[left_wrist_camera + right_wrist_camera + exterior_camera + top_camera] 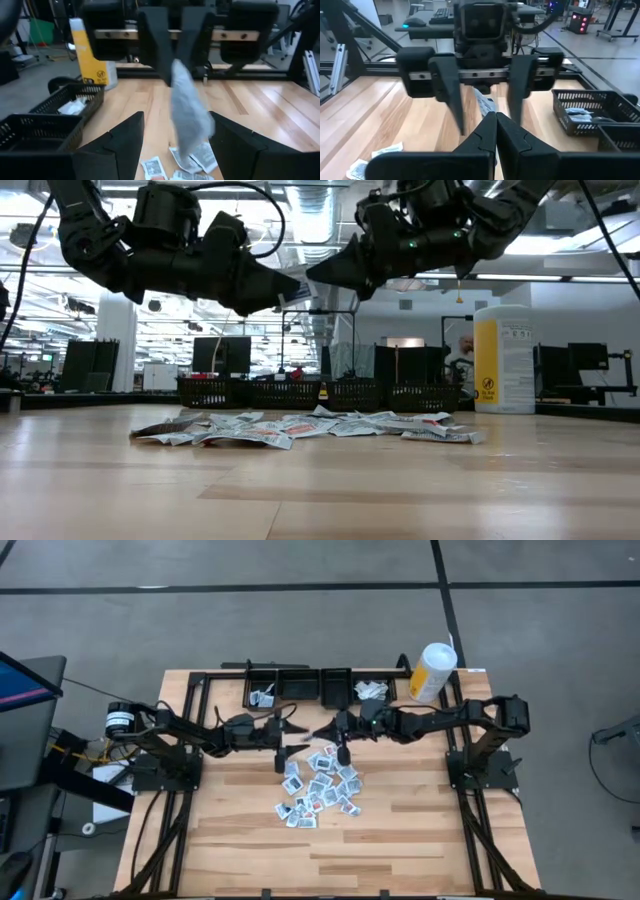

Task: Pick & Place First Aid Supplies
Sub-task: Put the blue alcohol pad into the left black bin

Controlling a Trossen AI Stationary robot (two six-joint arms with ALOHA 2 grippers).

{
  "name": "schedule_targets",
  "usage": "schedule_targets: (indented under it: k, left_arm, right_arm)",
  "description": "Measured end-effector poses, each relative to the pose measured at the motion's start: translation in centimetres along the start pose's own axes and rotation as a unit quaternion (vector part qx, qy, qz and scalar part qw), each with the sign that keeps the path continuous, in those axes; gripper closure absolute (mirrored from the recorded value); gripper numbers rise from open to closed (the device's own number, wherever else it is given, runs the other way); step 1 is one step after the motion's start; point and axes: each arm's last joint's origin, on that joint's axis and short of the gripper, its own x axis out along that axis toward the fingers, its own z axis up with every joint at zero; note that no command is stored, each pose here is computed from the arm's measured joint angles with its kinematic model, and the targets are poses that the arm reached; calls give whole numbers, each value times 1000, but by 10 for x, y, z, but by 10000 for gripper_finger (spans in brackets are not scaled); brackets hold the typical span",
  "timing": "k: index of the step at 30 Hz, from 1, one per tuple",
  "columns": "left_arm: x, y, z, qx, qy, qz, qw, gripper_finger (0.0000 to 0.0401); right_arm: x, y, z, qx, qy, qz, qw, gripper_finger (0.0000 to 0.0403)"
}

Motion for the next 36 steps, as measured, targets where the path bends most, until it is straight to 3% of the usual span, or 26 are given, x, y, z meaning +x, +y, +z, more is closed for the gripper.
schedule_targets:
  k: [14,29,32,36]
  left_arm:
    - [0,0,1,-4,-4,2,1000,225]
    - [0,0,1,-4,-3,2,1000,368]
    - [0,0,1,-4,-3,1,1000,393]
    - [0,0,1,-4,-3,1,1000,390]
  right_arm:
    - [1,4,0,-16,3,6,1000,403]
    - [1,4,0,0,3,5,1000,402]
    - [1,4,0,0,3,4,1000,388]
    - [1,5,0,-1,3,4,1000,349]
